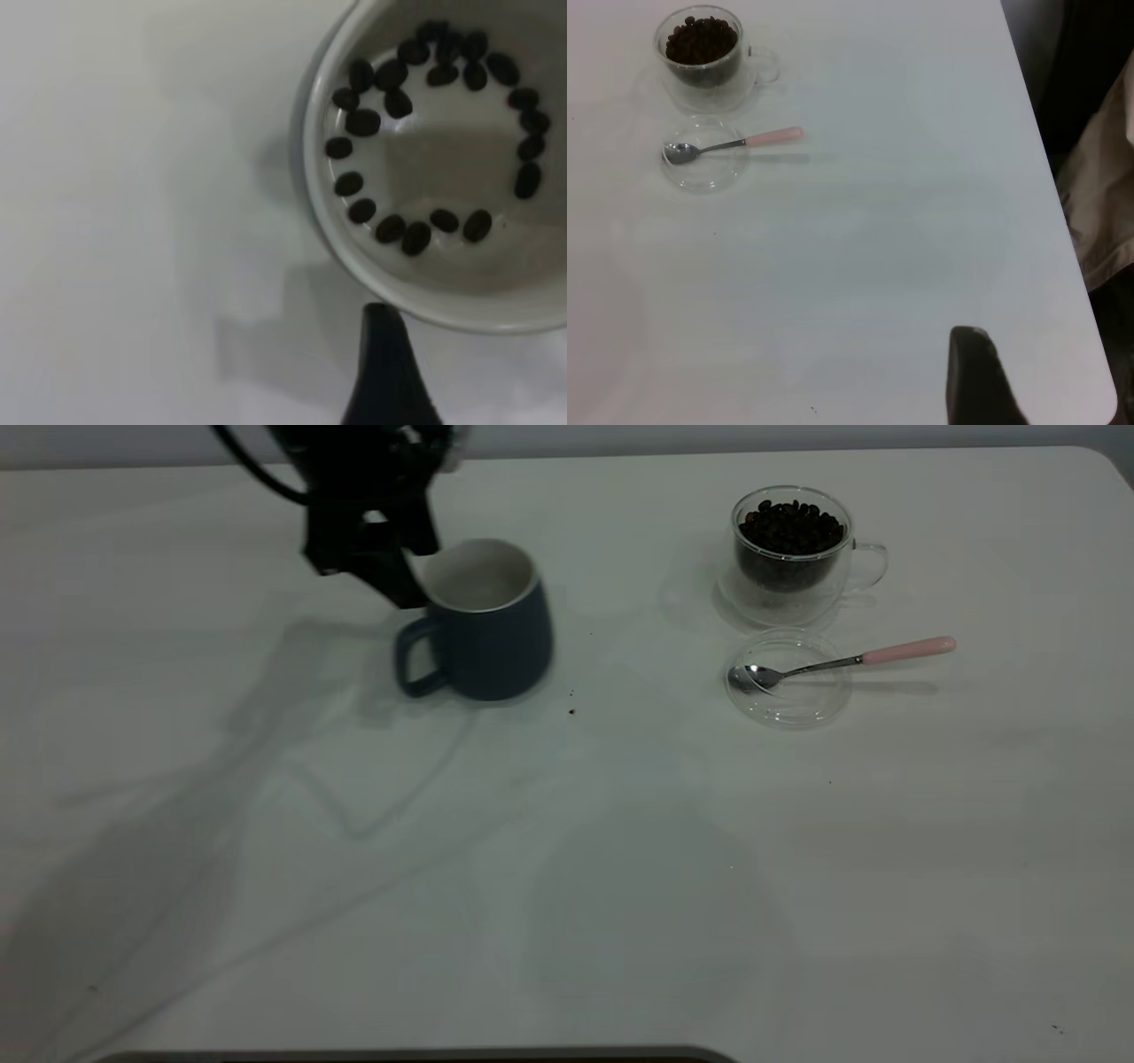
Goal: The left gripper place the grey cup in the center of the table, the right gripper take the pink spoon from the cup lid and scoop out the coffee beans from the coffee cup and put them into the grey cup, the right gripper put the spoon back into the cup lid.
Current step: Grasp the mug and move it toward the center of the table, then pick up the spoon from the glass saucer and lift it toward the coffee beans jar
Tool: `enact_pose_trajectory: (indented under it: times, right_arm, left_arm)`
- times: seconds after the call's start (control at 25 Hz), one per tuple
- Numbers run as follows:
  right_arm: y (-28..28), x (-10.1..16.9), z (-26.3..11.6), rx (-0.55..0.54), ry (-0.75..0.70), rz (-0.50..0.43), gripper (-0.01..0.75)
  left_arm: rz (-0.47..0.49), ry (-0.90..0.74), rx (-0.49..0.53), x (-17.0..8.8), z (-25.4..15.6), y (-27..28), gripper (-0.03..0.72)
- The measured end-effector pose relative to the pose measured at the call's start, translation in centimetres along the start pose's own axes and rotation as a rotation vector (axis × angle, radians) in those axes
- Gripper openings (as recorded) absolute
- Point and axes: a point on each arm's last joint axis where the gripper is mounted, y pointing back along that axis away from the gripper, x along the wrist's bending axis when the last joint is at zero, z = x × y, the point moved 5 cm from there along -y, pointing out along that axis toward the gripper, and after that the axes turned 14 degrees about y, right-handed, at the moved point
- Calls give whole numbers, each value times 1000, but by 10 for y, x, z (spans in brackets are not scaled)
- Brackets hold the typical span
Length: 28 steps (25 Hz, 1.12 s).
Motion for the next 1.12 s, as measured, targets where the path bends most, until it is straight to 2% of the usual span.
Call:
enact_pose_trajectory:
  times: [0.4,0.6,0.68,0.8,1.0,1.12]
  right_arm:
    - [0,0,0,0,0,0,427]
    - [0,0,0,0,0,0,427]
    - [0,0,0,0,0,0,427]
    - [0,0,0,0,0,0,427]
    - [0,0,0,0,0,0,427]
    - [0,0,0,0,0,0,427]
  left_arm:
    - [-21,-4,13,-8,7,-9,565]
    - [-75,83,203,-12,-26,8,565]
    - [-59,180,301,-10,-40,28,565]
    - [-18,364,386,-9,-51,63,565]
    - [26,641,415,-21,-43,129,565]
    - [87,753,349,-24,-30,165,565]
